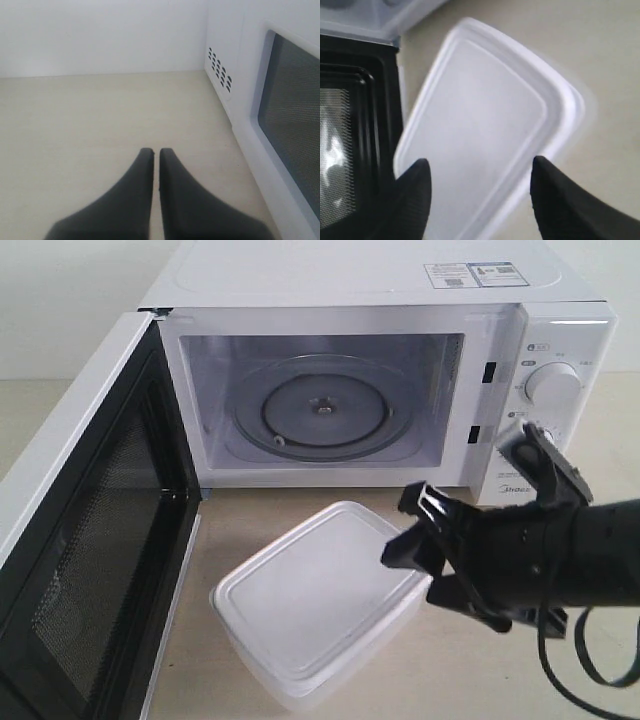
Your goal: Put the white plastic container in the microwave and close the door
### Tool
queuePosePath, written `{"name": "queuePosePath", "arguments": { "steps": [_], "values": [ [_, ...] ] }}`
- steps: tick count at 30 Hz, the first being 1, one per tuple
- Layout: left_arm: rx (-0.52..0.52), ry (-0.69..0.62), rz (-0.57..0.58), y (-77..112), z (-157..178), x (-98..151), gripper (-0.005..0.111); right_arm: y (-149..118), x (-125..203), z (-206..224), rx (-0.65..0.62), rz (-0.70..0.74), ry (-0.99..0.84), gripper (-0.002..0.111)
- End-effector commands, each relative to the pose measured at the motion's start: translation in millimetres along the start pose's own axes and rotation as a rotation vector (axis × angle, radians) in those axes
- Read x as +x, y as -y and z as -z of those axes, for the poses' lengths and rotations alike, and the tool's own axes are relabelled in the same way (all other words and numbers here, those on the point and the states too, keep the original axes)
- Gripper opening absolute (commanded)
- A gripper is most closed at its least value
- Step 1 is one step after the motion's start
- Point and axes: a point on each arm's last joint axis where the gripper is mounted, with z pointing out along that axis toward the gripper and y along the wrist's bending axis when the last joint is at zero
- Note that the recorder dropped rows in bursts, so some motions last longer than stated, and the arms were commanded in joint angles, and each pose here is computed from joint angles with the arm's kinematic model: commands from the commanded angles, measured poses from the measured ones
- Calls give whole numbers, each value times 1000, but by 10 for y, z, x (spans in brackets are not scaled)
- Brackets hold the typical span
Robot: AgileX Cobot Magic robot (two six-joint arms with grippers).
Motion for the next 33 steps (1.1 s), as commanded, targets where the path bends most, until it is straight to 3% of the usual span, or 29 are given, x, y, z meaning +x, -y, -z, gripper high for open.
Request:
{"name": "queuePosePath", "arguments": {
  "steps": [1,8,17,25,33],
  "values": [
    [-2,-3,2,-1,-1,12,4,219,170,13,71,-30,-36,52],
    [-2,-3,2,-1,-1,12,4,139,104,8,52,67,-16,52],
    [-2,-3,2,-1,-1,12,4,73,-4,-322,44,44,-98,52],
    [-2,-3,2,-1,-1,12,4,-218,-380,-466,11,136,11,52],
    [-2,-3,2,-1,-1,12,4,-280,-397,-465,-18,175,5,52]
  ]
}}
